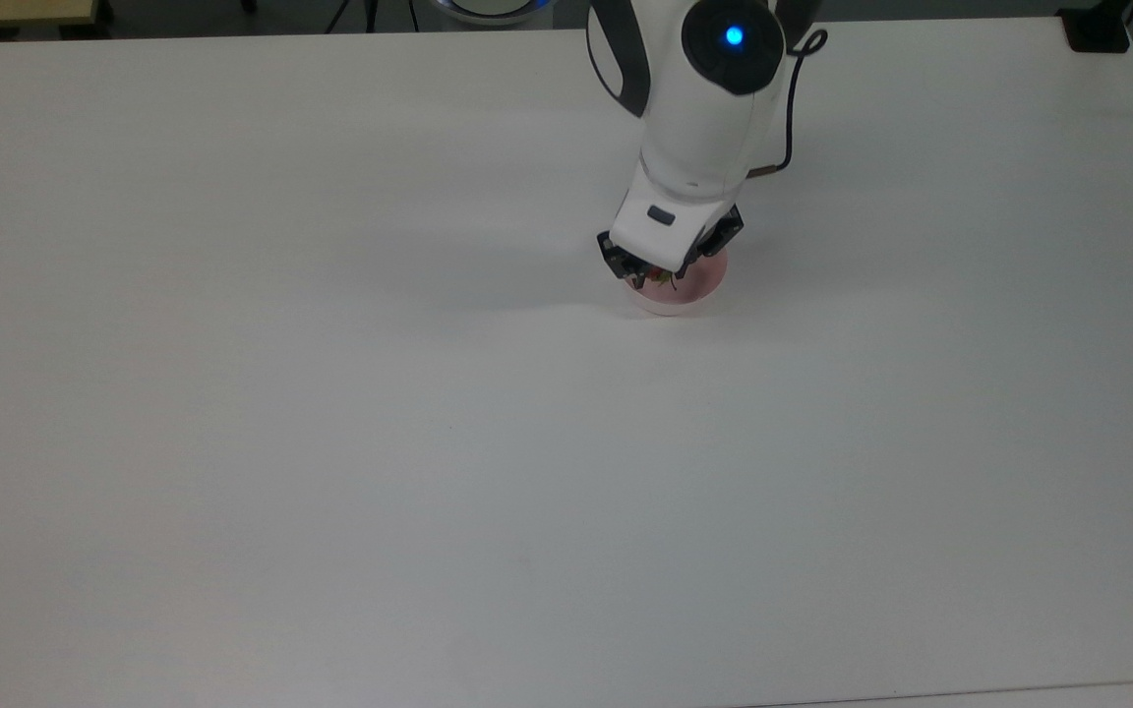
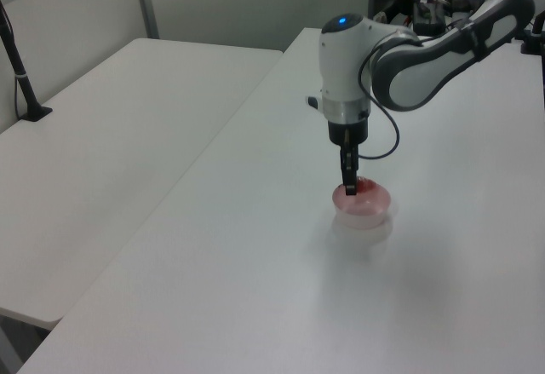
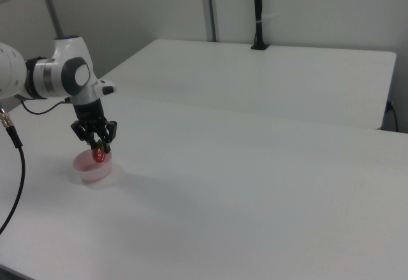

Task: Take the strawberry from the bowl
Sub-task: 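Lift the strawberry out of the bowl and carry it beside the bowl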

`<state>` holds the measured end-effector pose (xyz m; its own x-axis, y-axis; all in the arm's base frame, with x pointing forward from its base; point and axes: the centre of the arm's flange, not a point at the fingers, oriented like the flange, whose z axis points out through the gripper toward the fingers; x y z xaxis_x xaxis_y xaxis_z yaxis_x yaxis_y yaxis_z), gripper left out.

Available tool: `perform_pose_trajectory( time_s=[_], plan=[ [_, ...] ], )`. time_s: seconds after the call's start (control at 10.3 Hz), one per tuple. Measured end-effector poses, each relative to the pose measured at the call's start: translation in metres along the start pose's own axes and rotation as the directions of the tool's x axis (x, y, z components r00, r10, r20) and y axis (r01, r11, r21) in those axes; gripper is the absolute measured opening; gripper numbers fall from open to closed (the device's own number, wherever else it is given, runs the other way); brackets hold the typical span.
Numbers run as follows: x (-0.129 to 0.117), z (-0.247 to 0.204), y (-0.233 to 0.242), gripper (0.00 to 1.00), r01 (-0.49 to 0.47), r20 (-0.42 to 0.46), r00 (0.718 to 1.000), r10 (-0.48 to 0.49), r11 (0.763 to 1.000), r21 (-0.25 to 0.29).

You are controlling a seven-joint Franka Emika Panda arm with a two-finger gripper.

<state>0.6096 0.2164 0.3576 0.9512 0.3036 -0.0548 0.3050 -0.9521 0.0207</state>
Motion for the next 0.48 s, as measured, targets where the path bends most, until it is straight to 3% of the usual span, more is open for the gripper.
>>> perform_pose_trajectory(
  time_s=[0.48],
  plan=[
    [-0.025, -0.049, 0.029, 0.43, -0.047, 0.054, 0.997, 0.049, 0.998, -0.038]
  ],
)
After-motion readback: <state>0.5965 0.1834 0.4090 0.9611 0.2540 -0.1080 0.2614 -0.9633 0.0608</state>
